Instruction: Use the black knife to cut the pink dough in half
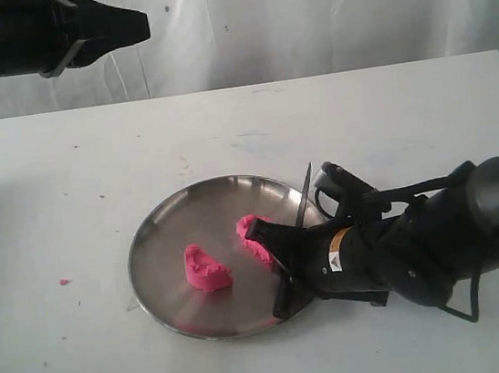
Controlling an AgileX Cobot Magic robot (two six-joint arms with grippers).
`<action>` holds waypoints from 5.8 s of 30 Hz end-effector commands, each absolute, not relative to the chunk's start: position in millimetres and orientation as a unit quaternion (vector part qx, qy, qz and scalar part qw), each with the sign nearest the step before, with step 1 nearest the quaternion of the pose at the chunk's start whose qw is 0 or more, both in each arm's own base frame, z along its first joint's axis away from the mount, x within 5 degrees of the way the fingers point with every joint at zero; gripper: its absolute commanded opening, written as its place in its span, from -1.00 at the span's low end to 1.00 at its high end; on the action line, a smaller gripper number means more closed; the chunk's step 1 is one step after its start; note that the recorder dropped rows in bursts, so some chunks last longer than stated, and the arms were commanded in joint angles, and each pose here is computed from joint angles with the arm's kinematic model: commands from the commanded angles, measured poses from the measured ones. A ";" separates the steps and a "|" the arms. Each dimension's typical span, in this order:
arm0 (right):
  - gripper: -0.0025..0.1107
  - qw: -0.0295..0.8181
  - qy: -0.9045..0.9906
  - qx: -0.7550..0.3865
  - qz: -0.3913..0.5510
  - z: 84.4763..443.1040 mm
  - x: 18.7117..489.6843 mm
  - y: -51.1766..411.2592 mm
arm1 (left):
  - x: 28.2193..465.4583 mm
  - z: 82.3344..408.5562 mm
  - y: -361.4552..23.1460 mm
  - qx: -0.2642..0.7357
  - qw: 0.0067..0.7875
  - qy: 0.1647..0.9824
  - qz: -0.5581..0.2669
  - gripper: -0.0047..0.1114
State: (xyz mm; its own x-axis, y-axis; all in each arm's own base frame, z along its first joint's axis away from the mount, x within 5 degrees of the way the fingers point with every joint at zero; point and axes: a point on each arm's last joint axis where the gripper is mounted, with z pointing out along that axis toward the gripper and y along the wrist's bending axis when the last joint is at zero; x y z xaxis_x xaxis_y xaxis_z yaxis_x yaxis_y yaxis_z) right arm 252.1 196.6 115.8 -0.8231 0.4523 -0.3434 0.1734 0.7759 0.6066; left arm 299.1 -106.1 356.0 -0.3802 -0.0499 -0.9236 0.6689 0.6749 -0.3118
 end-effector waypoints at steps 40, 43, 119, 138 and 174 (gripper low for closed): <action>-0.96 0.588 0.662 -0.422 0.193 331.8 113.1 139.6 | 296.2 357.8 -106.0 0.207 0.519 0.754 -0.345 -0.92; -0.96 0.595 0.640 -0.457 0.170 334.9 106.5 133.4 | 296.2 357.8 -106.0 0.207 0.519 0.754 -0.345 -0.92; -0.96 0.585 0.762 -0.200 0.193 183.3 44.0 31.1 | 296.1 358.4 -106.2 0.208 0.519 0.753 -0.346 -0.92; -0.96 0.586 0.762 -0.200 0.193 183.4 44.1 31.1 | 296.1 358.4 -106.2 0.208 0.519 0.753 -0.346 -0.92; -0.96 0.587 0.761 -0.204 0.190 183.4 44.1 31.1 | 174.6 372.6 -118.9 -0.113 0.479 0.697 -0.522 -0.92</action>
State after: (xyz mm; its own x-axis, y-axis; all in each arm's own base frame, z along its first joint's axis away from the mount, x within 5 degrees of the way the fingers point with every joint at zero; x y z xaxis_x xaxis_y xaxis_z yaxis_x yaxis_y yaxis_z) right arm 43.9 31.6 184.1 -0.2402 -0.0878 -0.9667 -0.5372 0.8415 0.0570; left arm 194.9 -119.4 381.8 -0.4833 -0.6776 -0.5543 0.3294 0.4458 -0.8323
